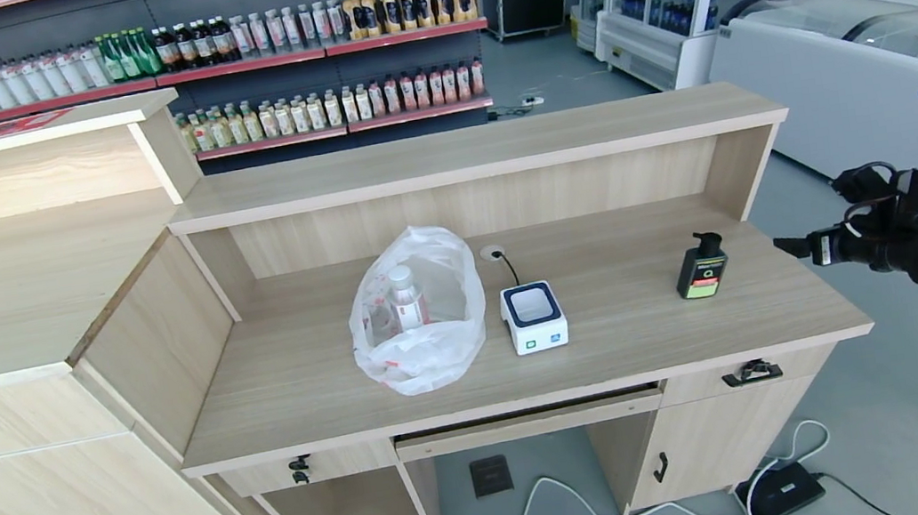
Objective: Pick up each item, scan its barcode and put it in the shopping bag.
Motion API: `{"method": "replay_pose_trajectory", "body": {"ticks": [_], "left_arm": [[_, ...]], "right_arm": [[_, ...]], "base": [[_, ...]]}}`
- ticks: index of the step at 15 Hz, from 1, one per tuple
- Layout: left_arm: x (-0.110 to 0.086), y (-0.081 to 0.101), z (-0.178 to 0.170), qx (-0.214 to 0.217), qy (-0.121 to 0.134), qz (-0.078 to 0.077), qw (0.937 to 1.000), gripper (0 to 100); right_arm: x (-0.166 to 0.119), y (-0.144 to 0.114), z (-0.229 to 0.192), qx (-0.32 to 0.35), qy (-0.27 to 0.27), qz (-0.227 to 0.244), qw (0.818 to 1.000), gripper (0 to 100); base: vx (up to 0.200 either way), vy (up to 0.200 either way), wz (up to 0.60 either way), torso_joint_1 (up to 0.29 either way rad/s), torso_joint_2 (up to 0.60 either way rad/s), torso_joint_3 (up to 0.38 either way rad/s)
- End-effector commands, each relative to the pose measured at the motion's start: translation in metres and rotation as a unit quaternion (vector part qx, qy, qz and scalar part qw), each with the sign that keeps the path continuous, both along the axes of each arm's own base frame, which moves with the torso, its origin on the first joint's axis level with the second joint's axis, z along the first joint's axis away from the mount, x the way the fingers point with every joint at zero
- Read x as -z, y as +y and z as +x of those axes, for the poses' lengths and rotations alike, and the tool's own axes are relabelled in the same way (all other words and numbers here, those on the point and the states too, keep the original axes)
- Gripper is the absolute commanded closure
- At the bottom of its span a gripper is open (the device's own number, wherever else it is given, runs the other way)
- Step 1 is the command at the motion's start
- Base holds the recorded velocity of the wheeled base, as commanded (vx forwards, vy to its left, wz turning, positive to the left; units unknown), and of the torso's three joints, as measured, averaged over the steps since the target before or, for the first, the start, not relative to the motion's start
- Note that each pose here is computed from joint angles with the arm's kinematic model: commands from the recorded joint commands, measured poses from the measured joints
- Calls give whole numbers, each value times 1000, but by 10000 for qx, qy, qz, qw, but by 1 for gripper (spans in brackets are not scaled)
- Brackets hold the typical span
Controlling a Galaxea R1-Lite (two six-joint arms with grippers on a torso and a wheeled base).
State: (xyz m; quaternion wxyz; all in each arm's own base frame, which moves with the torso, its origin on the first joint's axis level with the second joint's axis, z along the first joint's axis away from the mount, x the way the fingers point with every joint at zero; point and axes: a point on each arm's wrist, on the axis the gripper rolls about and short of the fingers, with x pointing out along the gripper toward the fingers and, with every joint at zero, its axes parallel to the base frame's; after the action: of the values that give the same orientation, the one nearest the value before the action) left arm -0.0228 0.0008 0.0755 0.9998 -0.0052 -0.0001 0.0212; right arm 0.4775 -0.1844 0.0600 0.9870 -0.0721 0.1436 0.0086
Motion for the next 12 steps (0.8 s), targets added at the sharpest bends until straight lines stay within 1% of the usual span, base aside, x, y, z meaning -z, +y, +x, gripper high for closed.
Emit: {"method": "replay_pose_trajectory", "body": {"ticks": [1,3,5,12], "left_arm": [[0,0,0,-3,0,-2,10000,0],[0,0,0,-3,0,-2,10000,0],[0,0,0,-3,0,-2,10000,0],[0,0,0,-3,0,-2,10000,0]], "right_arm": [[15,6,9,-89,58,42,9999,0],[18,12,18,-113,-18,217,9997,0],[20,15,28,-157,-130,217,9996,0],[41,43,52,-467,-217,213,9984,0]], "base": [[0,0,0,0,0,0],[0,0,0,0,0,0],[0,0,0,0,0,0],[0,0,0,0,0,0]]}}
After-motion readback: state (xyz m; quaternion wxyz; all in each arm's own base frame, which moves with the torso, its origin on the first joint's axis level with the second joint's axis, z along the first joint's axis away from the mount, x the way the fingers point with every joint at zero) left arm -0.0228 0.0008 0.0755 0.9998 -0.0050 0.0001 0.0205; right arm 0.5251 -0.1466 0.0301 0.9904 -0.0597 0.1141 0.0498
